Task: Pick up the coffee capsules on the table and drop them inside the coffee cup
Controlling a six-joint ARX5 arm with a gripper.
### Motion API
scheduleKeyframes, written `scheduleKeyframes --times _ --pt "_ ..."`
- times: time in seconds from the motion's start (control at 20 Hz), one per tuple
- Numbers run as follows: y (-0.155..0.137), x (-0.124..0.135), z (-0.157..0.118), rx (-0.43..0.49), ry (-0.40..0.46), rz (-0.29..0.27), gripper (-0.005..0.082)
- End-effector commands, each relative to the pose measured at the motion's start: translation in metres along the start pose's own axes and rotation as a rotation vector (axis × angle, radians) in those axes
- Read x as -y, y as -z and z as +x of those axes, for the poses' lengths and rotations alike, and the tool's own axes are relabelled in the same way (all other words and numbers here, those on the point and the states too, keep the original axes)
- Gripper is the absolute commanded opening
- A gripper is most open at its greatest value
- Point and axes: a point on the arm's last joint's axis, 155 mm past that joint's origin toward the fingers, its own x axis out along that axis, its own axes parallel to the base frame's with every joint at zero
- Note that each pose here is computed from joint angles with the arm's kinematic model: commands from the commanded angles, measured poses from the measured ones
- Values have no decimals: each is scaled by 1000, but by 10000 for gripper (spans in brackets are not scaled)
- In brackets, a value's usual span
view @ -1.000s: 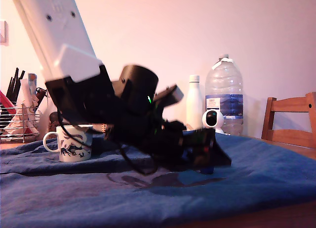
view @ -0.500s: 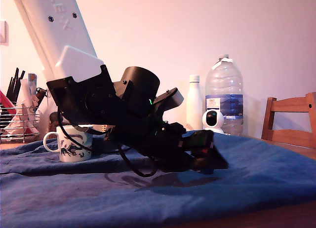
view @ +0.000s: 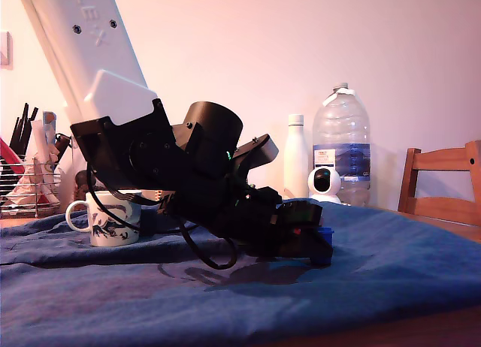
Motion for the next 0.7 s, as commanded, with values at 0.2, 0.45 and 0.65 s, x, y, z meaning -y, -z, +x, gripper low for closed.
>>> scheduleKeyframes --times 0.2,0.45,0.65 --pt "2 -2 3 2 1 0 165" --pt "-14 15 -3 26 77 12 165" --pt "-36 29 -14 47 127 24 163"
